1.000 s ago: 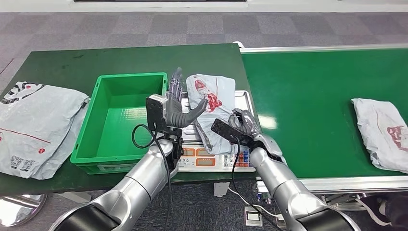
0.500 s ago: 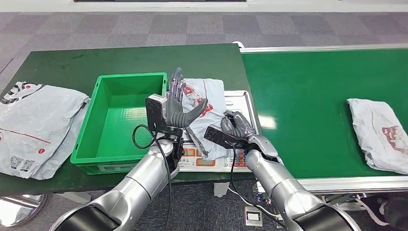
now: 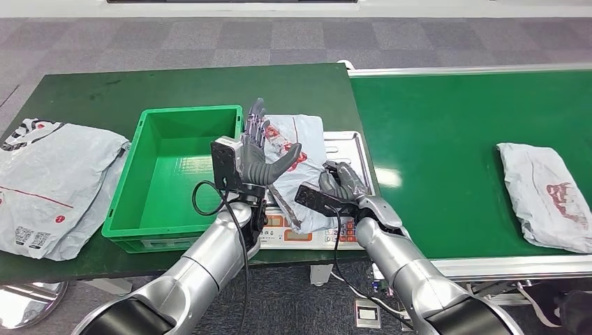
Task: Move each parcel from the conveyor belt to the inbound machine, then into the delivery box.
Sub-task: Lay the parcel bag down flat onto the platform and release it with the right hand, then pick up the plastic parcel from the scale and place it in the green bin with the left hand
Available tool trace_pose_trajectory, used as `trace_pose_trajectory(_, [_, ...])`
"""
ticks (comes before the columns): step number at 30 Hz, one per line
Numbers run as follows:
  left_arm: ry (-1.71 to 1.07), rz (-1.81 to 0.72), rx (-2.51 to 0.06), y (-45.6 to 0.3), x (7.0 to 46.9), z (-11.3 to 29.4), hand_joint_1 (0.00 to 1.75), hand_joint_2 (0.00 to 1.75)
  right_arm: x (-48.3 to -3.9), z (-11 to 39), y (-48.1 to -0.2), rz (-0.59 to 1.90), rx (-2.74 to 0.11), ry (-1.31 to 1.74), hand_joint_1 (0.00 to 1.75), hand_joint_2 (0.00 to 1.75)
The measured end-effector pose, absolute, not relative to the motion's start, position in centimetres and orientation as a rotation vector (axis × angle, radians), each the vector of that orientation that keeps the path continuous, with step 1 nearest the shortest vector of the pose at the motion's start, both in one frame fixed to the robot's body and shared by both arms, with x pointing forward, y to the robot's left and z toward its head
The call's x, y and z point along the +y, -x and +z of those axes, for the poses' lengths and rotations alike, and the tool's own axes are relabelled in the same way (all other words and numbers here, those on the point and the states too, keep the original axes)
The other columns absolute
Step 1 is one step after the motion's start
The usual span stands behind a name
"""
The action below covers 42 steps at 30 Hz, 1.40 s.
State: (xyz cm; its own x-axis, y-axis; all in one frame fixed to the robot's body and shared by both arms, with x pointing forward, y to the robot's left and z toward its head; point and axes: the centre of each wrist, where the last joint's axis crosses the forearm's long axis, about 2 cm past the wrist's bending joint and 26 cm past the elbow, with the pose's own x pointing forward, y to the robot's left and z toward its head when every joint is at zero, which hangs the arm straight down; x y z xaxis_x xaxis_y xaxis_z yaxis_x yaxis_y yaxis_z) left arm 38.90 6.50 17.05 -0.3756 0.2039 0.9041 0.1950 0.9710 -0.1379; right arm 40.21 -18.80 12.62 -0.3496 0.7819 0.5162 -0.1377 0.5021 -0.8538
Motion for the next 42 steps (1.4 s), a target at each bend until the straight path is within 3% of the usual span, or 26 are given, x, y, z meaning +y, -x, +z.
trace_pose_trajectory(3, [0.264,-0.004,-1.971,-38.9,6.5,17.1,0.00,1.75,-18.8,12.6,-40.2,1.048,-1.681,0.559,0.00,1.75])
trace_pose_trajectory(5, [0.174,-0.102,-1.979,-39.0,6.4,17.3,0.00,1.75,-19.0,12.5,-39.9,0.966,-1.784,0.596,0.00,1.75])
trace_pose_trajectory(9, [-0.016,-0.480,-1.914,-39.6,5.6,18.8,0.00,1.75,-20.5,13.3,-39.5,0.638,-1.936,0.739,0.00,0.00])
trace_pose_trajectory(16, [-0.213,-0.842,-1.826,-41.0,5.3,21.1,0.00,1.75,-23.9,17.2,-43.1,0.466,-1.906,0.482,0.00,0.00])
trace_pose_trajectory(29, [-0.264,-0.952,-1.808,-41.8,5.8,21.8,0.00,1.75,-24.6,18.8,-44.6,0.427,-1.918,0.576,0.00,0.00])
trace_pose_trajectory(36, [-0.465,-1.454,-1.492,-40.9,5.0,20.4,0.00,1.75,-26.0,19.2,-44.7,0.346,-1.923,0.633,0.00,0.00])
trace_pose_trajectory(40, [-0.529,-1.565,-1.420,-40.4,5.0,19.5,0.00,1.75,-27.0,19.8,-44.8,0.321,-1.930,0.632,0.00,1.75])
trace_pose_trajectory(42, [-0.563,-1.610,-1.384,-40.3,5.0,19.2,0.00,1.75,-27.3,19.9,-44.8,0.309,-1.936,0.625,0.00,1.75])
